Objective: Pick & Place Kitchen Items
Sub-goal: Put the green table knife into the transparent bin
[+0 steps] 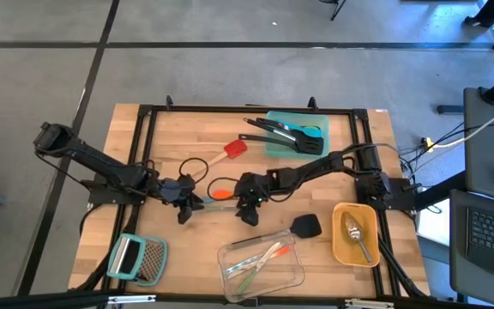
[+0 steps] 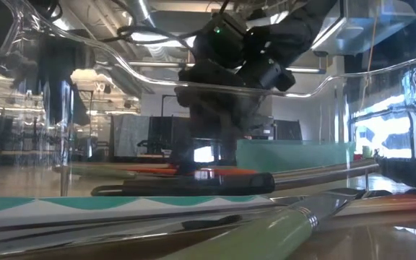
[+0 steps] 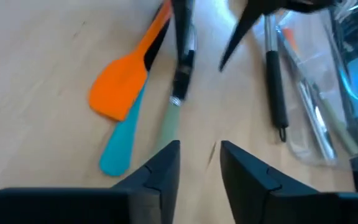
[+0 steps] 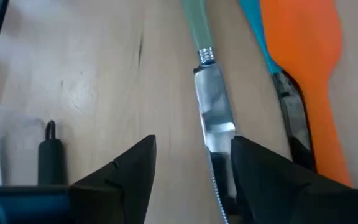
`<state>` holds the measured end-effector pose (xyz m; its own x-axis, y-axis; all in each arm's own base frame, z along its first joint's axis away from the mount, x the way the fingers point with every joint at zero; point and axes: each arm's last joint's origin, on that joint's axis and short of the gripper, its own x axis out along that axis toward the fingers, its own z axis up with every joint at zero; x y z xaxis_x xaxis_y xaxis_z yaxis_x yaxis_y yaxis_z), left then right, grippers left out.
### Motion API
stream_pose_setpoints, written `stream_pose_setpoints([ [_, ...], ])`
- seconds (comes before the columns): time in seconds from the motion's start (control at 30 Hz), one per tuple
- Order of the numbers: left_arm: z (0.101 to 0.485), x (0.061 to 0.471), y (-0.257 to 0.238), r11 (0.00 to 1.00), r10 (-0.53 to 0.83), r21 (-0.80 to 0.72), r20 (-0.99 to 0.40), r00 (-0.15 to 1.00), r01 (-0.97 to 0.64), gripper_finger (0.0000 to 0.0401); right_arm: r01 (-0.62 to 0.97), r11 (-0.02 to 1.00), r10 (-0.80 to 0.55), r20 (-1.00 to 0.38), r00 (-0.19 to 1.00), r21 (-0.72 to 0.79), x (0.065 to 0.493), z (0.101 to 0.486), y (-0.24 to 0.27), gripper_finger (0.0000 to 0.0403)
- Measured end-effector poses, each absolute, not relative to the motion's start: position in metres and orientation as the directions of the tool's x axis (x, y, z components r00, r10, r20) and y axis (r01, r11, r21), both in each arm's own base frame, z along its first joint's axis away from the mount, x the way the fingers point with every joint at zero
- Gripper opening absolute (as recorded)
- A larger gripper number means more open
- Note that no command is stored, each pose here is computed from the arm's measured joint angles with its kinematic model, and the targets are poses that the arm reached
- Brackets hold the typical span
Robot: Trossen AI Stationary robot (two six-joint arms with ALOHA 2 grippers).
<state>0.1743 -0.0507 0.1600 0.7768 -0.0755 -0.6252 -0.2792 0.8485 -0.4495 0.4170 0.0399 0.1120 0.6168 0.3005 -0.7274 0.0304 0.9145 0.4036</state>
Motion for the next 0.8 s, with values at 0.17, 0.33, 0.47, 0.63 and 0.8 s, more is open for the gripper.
stream_pose_setpoints([
  [0.17,0.157,0.175,-0.051,0.853,-0.063,-0.432,-0.643,0.763,-0.293,0.0137,0.059,0.931,0.248,-0.742,0.623,0.361,0.417,0.111,0.042,0.0213],
  [0.33,0.146,0.178,-0.053,0.859,-0.095,-0.418,-0.696,0.711,-0.294,0.0148,0.085,0.944,0.204,-0.763,0.614,0.320,0.415,0.109,0.041,0.0208],
  [0.47,0.135,0.182,-0.055,0.868,-0.120,-0.405,-0.732,0.671,-0.286,0.0150,0.100,0.944,0.198,-0.783,0.590,0.315,0.416,0.098,0.041,0.0200],
  [0.63,0.134,0.188,-0.058,0.863,-0.146,-0.435,-0.701,0.698,-0.257,0.0151,0.095,0.946,0.197,-0.784,0.588,0.309,0.417,0.093,0.049,0.0184],
  [0.8,0.137,0.190,-0.057,0.861,-0.114,-0.432,-0.680,0.724,-0.270,0.0151,0.056,0.957,0.196,-0.778,0.596,0.284,0.416,0.092,0.060,0.0169],
])
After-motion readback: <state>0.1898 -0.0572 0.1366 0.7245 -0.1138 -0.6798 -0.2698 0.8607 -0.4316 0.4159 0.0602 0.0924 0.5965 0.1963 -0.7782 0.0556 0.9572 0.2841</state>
